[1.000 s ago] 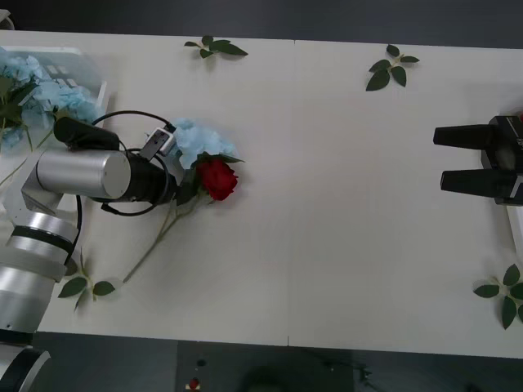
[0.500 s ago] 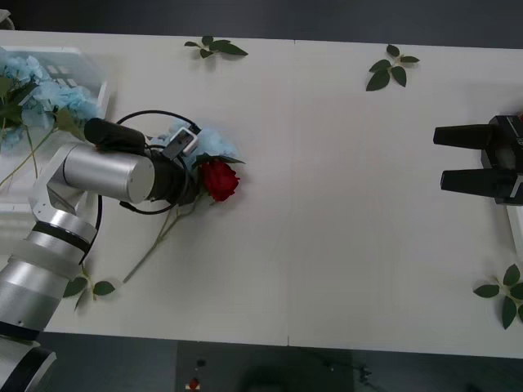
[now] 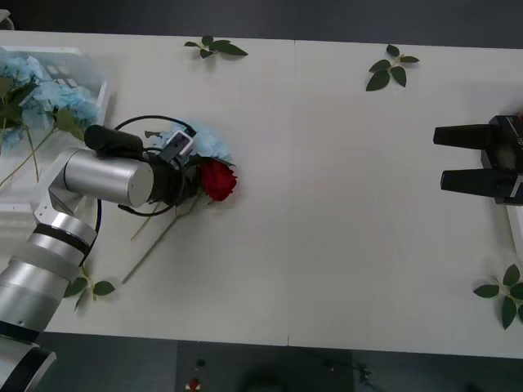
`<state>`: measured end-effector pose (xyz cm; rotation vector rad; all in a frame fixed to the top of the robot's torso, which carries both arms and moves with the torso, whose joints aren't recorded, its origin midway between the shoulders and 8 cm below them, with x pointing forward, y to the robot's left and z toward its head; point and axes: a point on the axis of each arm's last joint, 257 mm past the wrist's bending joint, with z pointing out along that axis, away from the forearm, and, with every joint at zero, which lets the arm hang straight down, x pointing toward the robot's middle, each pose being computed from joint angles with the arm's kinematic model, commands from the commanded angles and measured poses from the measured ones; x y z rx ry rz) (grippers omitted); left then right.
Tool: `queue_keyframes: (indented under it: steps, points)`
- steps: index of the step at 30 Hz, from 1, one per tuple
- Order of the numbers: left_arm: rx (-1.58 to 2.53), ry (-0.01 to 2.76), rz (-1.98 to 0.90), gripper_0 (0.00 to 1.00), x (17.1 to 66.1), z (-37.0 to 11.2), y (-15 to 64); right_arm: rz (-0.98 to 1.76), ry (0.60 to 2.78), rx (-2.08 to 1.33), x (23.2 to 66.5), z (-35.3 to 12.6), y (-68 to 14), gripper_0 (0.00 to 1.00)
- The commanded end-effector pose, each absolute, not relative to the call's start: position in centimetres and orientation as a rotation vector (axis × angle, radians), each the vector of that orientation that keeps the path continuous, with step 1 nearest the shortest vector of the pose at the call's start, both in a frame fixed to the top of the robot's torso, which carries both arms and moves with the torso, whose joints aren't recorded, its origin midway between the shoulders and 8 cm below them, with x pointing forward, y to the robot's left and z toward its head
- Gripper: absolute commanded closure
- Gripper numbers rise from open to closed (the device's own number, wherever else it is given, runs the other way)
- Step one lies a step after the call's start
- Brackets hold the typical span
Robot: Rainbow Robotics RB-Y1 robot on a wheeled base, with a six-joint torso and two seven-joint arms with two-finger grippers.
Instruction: Put the red flowers into the right box and the blue flowers into the left box
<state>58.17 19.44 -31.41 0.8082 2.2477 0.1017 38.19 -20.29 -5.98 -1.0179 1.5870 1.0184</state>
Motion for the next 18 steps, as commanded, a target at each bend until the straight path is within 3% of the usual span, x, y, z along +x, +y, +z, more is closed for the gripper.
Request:
queue_keyframes:
  steps: [1, 6, 18]
  points:
    - [0.825, 2.206, 0.149, 1.00, 59.5, -29.4, 20.1, 1.027, 1.541, -1.013, 38.3, -4.5, -19.7, 0.00]
    - [0.808, 2.176, 0.144, 1.00, 59.8, -27.3, 20.6, 1.026, 1.540, -1.012, 38.3, -4.5, -19.7, 0.00]
    - [0.657, 2.054, -0.062, 1.00, 56.6, -13.5, 23.8, 1.028, 1.540, -1.015, 38.3, -4.5, -19.7, 0.00]
